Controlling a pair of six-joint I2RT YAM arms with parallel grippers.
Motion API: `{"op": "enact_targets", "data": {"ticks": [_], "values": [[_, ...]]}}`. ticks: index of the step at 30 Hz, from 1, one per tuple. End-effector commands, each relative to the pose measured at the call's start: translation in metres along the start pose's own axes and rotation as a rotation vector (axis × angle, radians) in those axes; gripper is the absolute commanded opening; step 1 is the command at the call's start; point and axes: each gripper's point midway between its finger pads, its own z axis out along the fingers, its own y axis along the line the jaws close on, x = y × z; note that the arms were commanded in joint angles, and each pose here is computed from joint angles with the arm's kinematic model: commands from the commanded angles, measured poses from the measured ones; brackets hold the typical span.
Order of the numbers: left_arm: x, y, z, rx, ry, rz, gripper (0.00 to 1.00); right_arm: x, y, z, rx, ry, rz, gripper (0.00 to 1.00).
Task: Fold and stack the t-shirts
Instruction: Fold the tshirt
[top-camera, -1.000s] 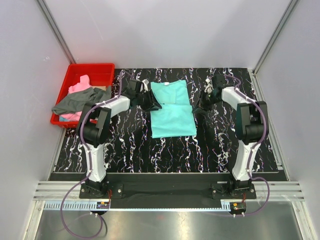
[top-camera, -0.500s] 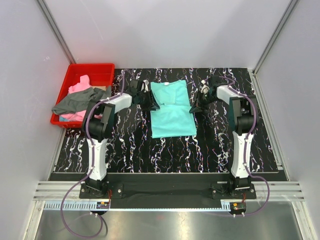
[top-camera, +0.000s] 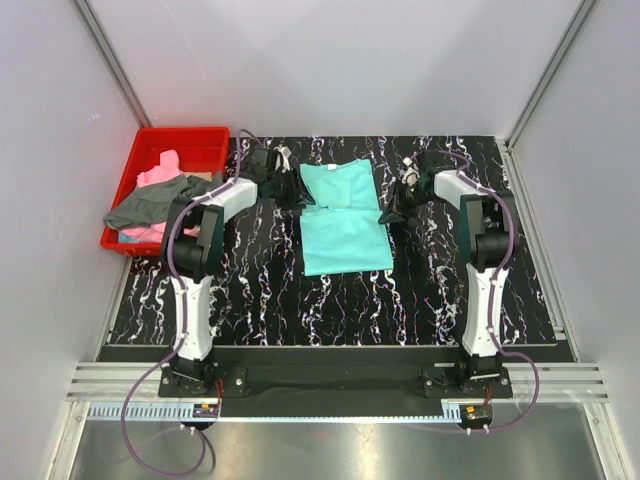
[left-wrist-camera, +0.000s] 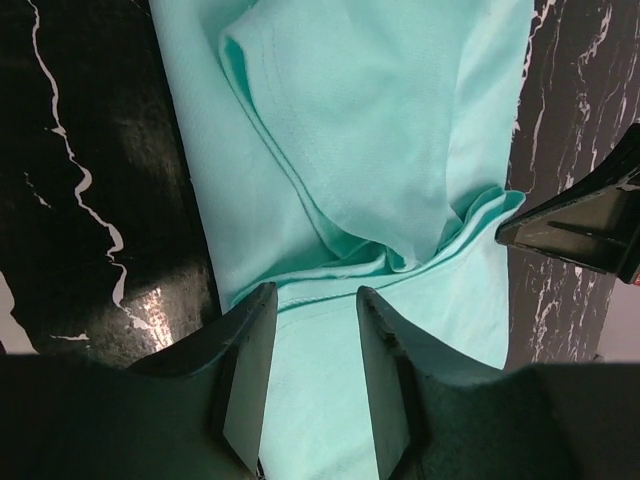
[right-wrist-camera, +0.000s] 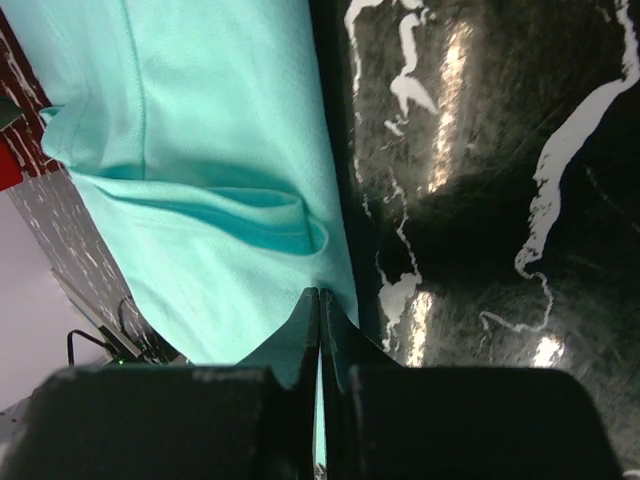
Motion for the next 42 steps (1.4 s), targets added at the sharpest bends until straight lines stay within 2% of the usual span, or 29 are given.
{"op": "enact_targets", "data": {"ticks": [1,5,7,11,14,17,22,26,32,37,39,42], "values": [[-0.013,-0.033,-0.030,0.076,-0.045,0.044,0.43,-0.011,0.042,-0.040,-0.076,-0.073,-0.056,0.01],[0.004,-0.049,-0.058,0.097,-0.050,0.032,0.43,0.007,0.067,-0.053,-0.178,-0.065,-0.065,0.01],[0.030,-0.048,-0.061,0.109,0.001,0.016,0.43,0.030,0.072,-0.048,-0.229,-0.010,-0.044,0.01],[0.064,-0.067,-0.077,0.158,0.013,0.037,0.43,0.059,0.080,-0.045,-0.285,0.005,-0.044,0.00],[0.099,-0.076,-0.075,0.187,0.066,0.030,0.42,0.086,0.083,-0.037,-0.346,0.062,-0.016,0.00],[0.138,-0.085,-0.067,0.201,0.122,0.041,0.42,0.110,0.081,-0.027,-0.335,0.105,-0.013,0.00],[0.168,-0.068,-0.057,0.153,0.153,0.011,0.41,0.127,0.083,-0.021,-0.350,0.135,-0.005,0.00],[0.184,-0.046,-0.051,0.096,0.157,0.002,0.40,0.139,0.071,-0.010,-0.334,0.159,0.016,0.00],[0.197,0.006,-0.055,-0.123,0.160,-0.007,0.40,0.157,0.029,0.010,-0.206,0.179,0.078,0.00],[0.200,0.034,-0.059,-0.269,0.153,-0.033,0.40,0.164,0.019,0.007,-0.157,0.189,0.071,0.00],[0.201,0.039,-0.064,-0.314,0.164,-0.050,0.40,0.165,0.022,0.005,-0.171,0.186,0.072,0.00],[0.196,0.026,-0.072,-0.281,0.159,-0.054,0.39,0.162,0.035,-0.005,-0.207,0.169,0.062,0.00]]}}
